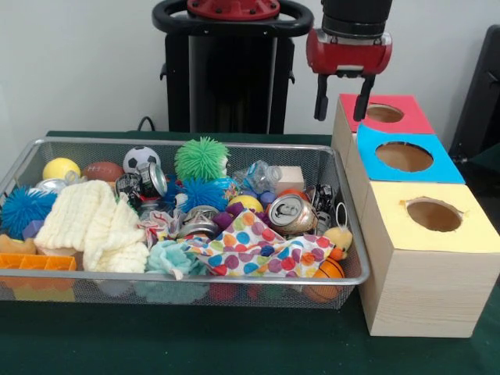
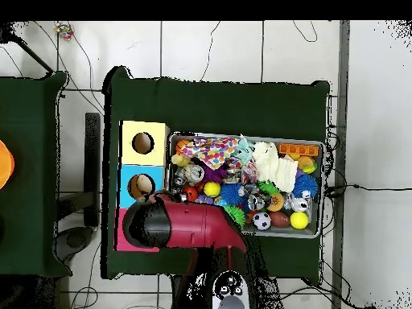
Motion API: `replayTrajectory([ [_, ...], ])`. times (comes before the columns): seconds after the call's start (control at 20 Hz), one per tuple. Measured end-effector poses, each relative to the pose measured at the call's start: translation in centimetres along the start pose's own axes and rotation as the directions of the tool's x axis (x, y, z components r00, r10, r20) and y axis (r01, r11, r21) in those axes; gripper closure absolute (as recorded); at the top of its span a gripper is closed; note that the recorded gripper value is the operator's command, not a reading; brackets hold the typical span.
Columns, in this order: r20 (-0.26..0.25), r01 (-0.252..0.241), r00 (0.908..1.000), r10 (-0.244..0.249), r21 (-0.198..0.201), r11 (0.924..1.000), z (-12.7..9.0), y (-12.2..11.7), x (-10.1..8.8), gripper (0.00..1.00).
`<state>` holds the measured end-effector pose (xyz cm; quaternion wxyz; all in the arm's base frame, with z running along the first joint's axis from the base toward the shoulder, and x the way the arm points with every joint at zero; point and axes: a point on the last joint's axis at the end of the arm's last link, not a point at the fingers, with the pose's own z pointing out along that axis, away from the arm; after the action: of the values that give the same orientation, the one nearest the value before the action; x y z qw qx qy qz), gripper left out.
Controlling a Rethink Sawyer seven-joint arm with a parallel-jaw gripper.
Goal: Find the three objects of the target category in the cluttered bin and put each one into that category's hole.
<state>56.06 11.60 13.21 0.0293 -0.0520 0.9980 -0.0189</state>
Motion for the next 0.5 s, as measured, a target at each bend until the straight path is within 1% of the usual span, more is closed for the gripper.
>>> replayTrajectory([
  [0.15,0.009,-0.008,0.9999,0.008,0.012,0.9999,0.6,-0.7,-0.5,0.0],
  [0.5,0.021,-0.041,0.999,0.04,0.061,0.9973,2.3,-3.6,-1.0,0.0],
])
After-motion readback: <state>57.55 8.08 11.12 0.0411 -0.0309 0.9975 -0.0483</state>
